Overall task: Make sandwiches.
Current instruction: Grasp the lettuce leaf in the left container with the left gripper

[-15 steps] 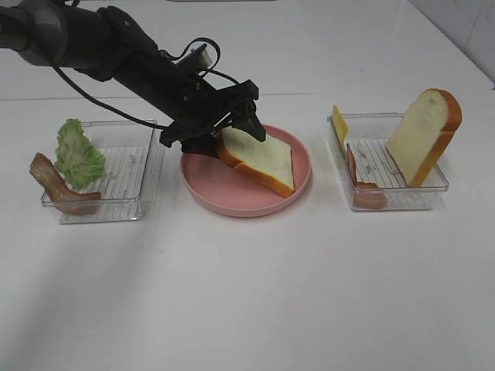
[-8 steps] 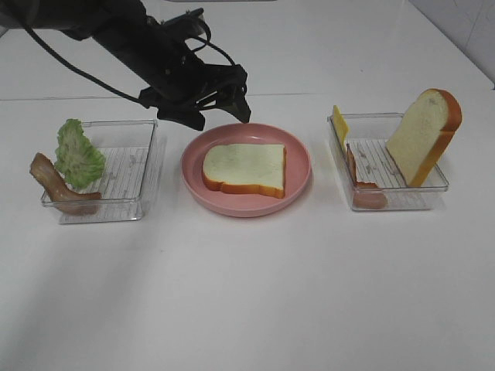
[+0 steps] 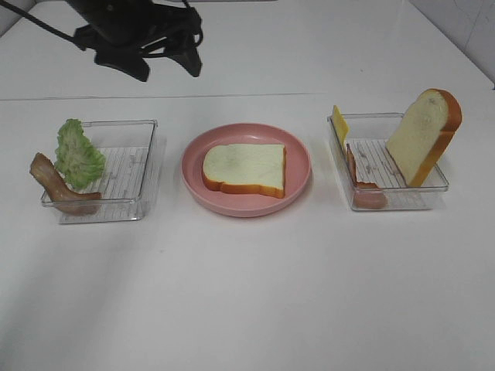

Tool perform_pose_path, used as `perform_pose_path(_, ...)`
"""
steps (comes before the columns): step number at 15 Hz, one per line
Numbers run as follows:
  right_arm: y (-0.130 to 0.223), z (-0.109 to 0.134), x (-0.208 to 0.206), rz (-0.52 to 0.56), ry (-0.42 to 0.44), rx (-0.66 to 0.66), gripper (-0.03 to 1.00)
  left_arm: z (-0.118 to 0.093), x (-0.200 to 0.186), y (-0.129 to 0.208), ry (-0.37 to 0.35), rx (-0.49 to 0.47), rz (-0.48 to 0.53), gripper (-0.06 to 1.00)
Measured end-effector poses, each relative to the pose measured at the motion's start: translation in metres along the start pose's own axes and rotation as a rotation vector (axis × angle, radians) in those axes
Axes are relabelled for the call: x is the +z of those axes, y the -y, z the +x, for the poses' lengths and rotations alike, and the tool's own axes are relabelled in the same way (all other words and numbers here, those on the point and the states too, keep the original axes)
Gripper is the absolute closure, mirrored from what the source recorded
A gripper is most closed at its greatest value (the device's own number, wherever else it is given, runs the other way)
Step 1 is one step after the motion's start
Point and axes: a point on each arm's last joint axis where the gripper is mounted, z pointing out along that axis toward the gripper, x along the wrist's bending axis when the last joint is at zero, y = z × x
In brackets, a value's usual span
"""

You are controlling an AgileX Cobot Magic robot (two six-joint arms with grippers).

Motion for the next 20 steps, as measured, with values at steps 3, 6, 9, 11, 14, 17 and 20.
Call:
perform_pose_path(3, 0.000, 0.000, 0.000, 0.000, 0.000, 0.000, 0.21, 0.031, -0.011, 0.001, -0.112, -0.015, 0.054, 0.18)
perform_pose_path(6, 0.000, 0.000, 0.000, 0.000, 0.000, 0.000, 0.21, 0.056, -0.017, 0.004, -0.276, 0.026, 0.113, 0.18)
perform_pose_path(9, 0.000, 0.000, 0.000, 0.000, 0.000, 0.000, 0.21, 0.068, -0.021, 0.004, -0.414, 0.040, 0.117, 0.18)
perform_pose_path(11, 0.000, 0.000, 0.000, 0.000, -0.001, 0.000, 0.21, 0.073, -0.012, 0.005, -0.449, 0.023, 0.127, 0.18)
perform_pose_path(14, 0.000, 0.000, 0.000, 0.000, -0.001, 0.000, 0.21, 0.081, 0.014, 0.012, -0.456, -0.015, 0.169, 0.18)
perform_pose_path(17, 0.000, 0.000, 0.000, 0.000, -0.001, 0.000, 0.21, 0.087, 0.034, 0.017, -0.462, -0.051, 0.192, 0.20)
perform_pose_path(20, 0.000, 0.000, 0.000, 0.000, -0.002, 0.001, 0.21, 0.092, 0.051, 0.023, -0.467, -0.063, 0.224, 0.22)
